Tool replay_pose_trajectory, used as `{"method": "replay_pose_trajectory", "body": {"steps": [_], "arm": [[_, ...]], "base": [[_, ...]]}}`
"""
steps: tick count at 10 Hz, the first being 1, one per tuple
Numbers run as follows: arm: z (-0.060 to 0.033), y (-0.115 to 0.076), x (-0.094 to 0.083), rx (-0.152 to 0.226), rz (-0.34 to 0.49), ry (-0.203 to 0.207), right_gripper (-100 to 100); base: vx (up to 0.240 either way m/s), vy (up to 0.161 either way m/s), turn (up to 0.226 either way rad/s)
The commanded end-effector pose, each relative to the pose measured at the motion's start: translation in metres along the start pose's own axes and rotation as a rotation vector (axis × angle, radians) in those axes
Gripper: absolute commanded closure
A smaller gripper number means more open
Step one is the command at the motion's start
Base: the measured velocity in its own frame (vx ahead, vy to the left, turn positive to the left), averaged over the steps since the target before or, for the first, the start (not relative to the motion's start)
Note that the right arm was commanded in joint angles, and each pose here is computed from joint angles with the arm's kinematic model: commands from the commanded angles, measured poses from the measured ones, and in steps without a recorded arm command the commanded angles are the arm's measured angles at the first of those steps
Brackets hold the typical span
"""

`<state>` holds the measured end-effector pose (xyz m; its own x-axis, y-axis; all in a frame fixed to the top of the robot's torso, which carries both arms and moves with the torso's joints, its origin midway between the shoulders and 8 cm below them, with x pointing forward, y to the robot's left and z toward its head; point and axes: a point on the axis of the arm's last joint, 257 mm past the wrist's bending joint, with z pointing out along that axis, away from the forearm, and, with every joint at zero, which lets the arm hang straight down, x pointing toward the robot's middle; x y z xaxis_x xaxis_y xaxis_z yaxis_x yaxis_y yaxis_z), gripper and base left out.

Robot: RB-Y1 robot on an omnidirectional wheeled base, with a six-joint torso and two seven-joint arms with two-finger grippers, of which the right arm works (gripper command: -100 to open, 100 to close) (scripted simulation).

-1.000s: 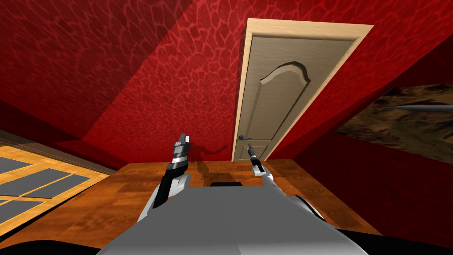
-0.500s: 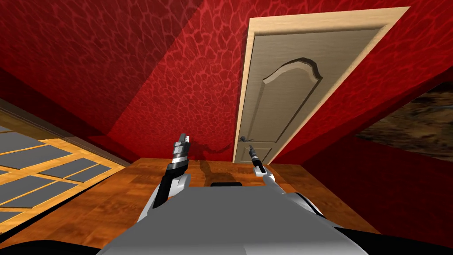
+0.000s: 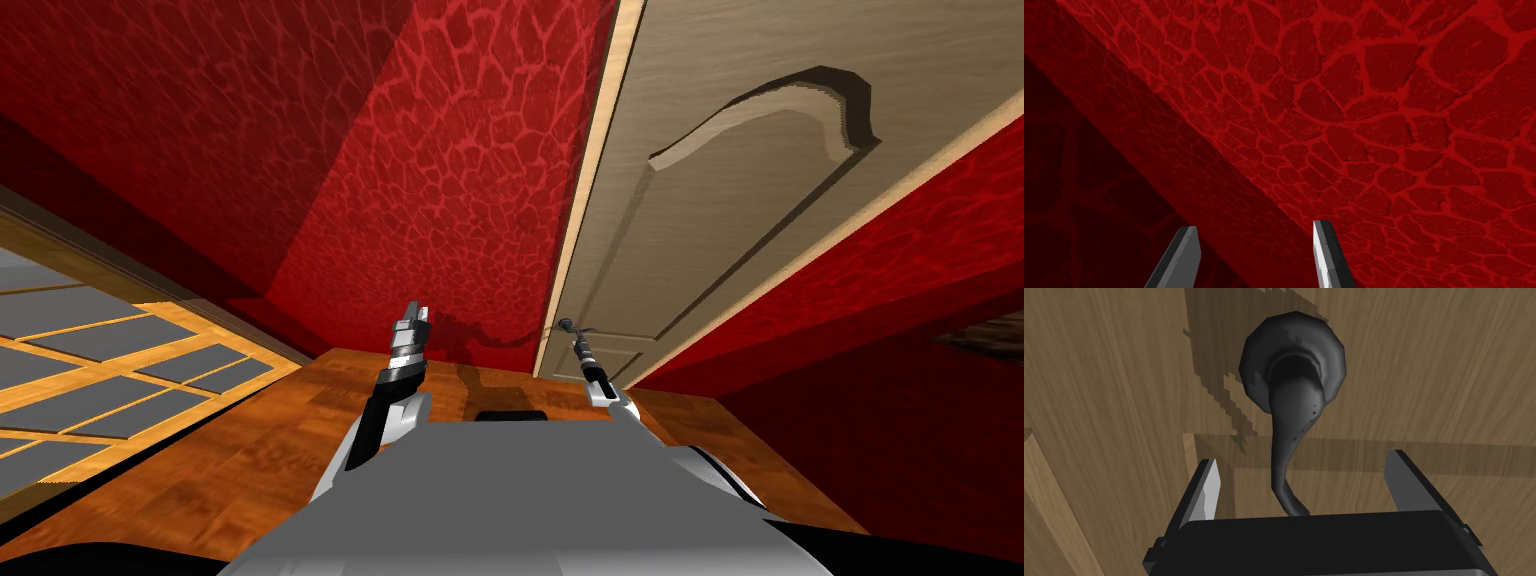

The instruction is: Pull the door open

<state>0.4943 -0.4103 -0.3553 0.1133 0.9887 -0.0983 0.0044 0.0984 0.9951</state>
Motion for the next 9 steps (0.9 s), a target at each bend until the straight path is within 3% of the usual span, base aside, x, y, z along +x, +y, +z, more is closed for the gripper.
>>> {"method": "replay_pose_trajectory", "body": {"steps": [1,4,6,7,9], "arm": [[-0.0099,-0.003,-0.013,0.003,0.001,-0.016,-100],[-0.0248,-0.005,-0.048,0.004,0.000,-0.053,-100],[-0.0233,-0.004,-0.048,0.002,0.000,-0.051,-100],[-0.0233,-0.004,-0.048,0.002,0.000,-0.051,100],[-0.0233,-0.004,-0.048,0.002,0.000,-0.051,100]], "base": [[0.105,0.018,0.085],[0.124,0.006,0.134],[0.089,-0.001,0.015],[0.000,0.000,0.000],[-0.013,-0.004,0.001]]}}
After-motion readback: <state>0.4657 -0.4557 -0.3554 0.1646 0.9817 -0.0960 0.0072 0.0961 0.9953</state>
